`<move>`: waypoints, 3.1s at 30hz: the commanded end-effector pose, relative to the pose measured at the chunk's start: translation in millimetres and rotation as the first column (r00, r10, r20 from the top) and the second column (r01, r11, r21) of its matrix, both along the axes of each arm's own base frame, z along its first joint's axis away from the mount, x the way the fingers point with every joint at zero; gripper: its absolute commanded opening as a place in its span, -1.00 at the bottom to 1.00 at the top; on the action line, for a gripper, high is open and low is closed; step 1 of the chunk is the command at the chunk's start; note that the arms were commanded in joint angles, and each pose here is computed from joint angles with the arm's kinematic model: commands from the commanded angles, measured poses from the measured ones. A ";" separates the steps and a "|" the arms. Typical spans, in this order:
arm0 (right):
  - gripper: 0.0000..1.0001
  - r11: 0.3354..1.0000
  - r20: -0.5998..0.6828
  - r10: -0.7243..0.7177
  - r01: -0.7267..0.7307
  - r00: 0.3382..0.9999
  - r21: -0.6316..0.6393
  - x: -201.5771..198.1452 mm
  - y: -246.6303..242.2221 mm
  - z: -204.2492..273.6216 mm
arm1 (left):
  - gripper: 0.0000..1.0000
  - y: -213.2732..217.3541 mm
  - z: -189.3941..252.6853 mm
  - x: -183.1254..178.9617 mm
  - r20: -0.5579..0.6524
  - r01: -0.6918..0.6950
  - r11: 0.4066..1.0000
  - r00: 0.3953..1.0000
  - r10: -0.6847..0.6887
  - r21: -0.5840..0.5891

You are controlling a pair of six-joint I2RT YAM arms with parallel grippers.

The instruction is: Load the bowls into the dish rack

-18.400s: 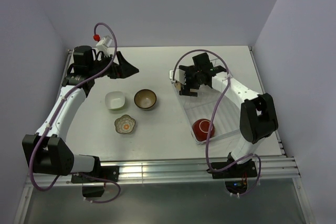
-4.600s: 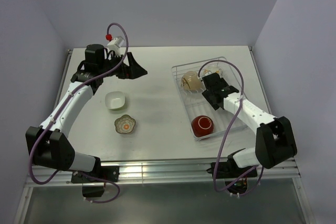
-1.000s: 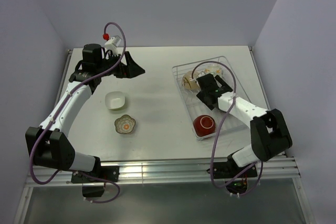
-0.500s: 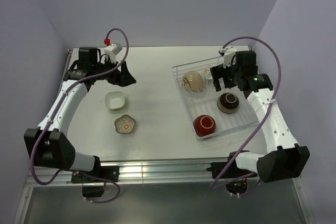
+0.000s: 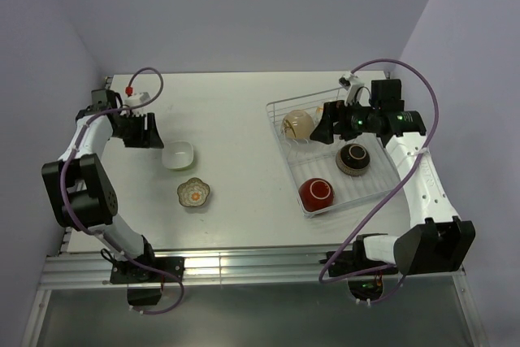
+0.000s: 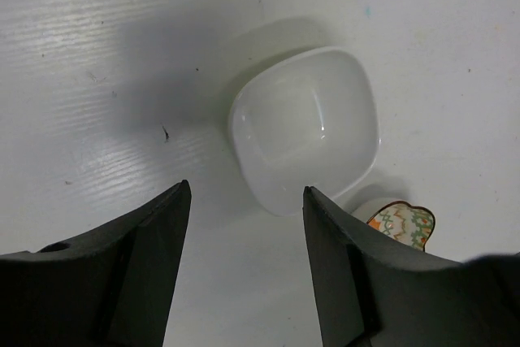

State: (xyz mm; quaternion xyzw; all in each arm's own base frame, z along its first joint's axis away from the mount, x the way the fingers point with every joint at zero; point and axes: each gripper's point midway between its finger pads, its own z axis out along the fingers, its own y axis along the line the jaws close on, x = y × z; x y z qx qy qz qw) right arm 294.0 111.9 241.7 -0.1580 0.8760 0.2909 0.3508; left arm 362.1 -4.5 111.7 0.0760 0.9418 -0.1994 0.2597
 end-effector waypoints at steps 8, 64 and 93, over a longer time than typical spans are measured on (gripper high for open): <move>0.91 0.995 -0.005 -0.020 0.020 1.000 0.100 5.5 10.0 9.7 | 0.20 -1.2 -28.0 11.6 -0.033 -0.024 0.999 0.999 0.023 -0.033; 0.98 0.770 0.040 0.173 -0.161 0.984 0.617 -7.6 136.2 122.4 | -0.99 -236.1 213.5 -10.2 0.386 0.380 0.626 0.913 -0.134 -0.681; 0.82 0.755 -0.003 0.291 -0.227 0.957 0.615 -18.4 193.0 123.3 | -0.99 -257.9 201.3 -21.0 0.392 0.422 0.653 0.897 -0.203 -0.628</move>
